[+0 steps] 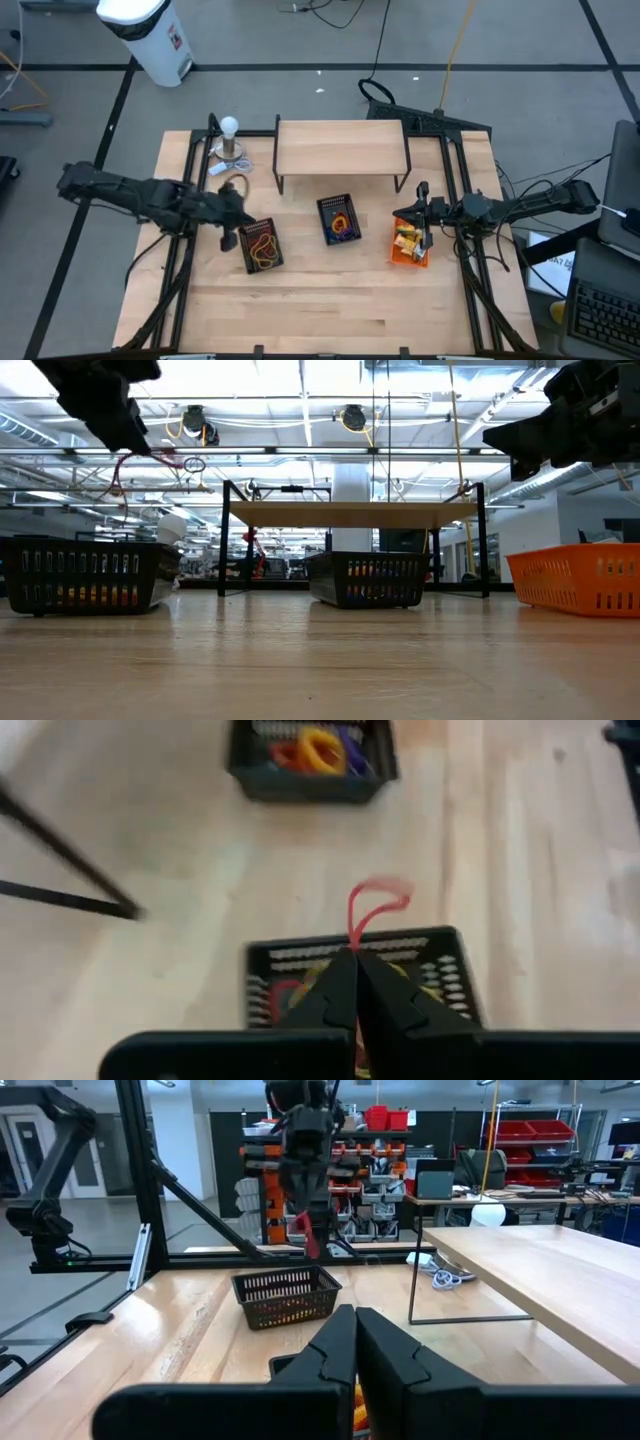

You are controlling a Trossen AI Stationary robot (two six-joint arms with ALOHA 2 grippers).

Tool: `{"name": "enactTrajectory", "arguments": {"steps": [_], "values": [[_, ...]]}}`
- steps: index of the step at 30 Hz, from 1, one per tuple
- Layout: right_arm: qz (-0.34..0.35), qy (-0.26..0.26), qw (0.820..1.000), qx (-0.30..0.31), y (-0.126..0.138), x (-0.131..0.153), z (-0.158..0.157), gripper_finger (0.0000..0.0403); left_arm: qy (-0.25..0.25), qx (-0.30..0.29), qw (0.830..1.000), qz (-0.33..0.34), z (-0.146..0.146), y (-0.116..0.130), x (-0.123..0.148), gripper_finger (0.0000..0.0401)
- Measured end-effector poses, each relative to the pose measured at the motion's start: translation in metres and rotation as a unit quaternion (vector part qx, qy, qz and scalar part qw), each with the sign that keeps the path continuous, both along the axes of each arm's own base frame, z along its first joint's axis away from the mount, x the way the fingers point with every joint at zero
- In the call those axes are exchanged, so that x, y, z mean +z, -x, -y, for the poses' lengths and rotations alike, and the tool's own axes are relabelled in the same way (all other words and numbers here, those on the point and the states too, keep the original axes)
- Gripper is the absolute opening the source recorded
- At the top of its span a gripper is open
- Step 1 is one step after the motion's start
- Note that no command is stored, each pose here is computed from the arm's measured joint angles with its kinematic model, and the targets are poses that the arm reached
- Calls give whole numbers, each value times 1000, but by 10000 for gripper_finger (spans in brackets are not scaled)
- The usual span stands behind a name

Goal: Pick & Place Office Desk Supplies
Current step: Put the red rubber band into the left black bin

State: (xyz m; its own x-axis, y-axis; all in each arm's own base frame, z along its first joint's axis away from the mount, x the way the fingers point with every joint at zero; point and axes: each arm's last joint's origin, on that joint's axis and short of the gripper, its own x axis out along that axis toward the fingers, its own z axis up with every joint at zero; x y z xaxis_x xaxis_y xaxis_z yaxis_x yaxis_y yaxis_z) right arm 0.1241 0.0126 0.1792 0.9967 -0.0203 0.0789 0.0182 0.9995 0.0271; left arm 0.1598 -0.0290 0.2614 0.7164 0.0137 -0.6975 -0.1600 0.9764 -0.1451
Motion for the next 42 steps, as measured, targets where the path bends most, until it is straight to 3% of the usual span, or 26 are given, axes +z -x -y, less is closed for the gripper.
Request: {"name": "enactTrajectory", "arguments": {"steps": [9,15,27,34,42], "values": [[-5,1,1000,0,0,-1,0,0,60,-43,988,-133,13,-36,-38,0],[-5,2,1000,0,0,-1,0,0,70,-54,975,-204,18,-49,-62,0],[-5,7,1000,-1,0,-1,0,0,58,-58,965,-248,20,-57,-81,7],[-4,5,1000,0,0,-1,0,0,64,-46,966,-246,20,-58,-81,65],[-4,5,1000,0,0,-1,0,0,70,-37,966,-247,20,-58,-81,195]]}}
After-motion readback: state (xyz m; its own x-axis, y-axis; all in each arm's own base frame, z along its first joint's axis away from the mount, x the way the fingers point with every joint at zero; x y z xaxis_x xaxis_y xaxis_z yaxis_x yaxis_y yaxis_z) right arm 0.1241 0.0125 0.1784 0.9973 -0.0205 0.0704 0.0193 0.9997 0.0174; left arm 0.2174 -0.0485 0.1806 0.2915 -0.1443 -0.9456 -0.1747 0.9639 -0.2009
